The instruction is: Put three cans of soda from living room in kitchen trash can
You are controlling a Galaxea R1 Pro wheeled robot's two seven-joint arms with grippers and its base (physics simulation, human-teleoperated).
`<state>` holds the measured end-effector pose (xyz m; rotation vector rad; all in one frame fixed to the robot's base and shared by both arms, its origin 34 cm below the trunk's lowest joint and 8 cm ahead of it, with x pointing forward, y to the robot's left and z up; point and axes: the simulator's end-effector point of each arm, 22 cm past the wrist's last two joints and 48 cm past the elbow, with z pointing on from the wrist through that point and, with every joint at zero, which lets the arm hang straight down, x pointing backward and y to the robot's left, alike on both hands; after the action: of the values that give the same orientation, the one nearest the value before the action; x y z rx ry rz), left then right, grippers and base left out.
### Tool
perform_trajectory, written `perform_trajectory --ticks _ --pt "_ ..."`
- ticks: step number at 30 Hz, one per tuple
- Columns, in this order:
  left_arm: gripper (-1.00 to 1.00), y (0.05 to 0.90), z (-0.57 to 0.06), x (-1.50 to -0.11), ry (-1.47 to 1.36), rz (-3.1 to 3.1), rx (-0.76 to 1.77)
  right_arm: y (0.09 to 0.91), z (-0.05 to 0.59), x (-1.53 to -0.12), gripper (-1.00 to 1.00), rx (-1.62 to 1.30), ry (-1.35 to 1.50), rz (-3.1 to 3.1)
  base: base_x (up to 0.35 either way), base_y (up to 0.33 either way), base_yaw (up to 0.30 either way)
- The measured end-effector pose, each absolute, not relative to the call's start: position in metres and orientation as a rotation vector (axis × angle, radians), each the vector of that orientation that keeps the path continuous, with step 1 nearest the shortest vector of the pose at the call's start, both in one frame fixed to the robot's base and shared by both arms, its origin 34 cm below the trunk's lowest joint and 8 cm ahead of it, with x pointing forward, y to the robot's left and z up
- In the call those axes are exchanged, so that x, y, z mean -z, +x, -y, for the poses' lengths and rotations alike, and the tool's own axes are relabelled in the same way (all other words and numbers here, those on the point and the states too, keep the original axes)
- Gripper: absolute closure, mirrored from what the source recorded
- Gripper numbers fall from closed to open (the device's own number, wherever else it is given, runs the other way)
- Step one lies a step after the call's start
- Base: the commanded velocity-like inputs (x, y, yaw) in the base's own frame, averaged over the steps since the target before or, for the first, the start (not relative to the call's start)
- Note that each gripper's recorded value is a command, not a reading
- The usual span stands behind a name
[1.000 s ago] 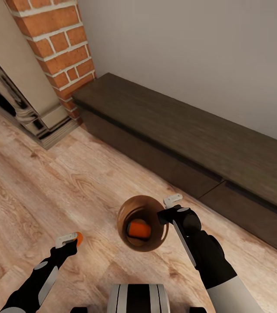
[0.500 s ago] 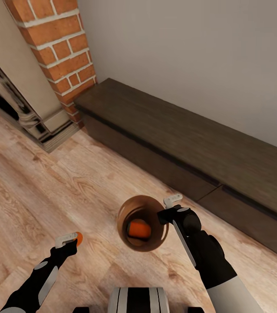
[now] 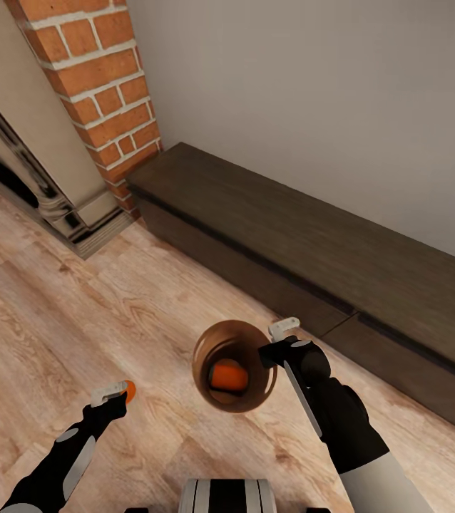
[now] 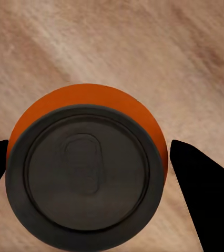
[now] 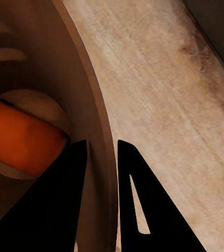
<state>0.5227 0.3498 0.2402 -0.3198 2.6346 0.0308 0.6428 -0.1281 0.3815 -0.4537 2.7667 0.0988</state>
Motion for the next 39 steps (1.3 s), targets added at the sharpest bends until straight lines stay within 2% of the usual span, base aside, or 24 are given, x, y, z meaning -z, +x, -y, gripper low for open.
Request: perform_trajectory --ticks 39 --pt "1.0 0.561 -0.35 -0.347 -0.318 -2.573 -0.022 0.672 0.128 -0.495 1.0 -0.086 -0.448 -2.707 0.0 0.0 0.0"
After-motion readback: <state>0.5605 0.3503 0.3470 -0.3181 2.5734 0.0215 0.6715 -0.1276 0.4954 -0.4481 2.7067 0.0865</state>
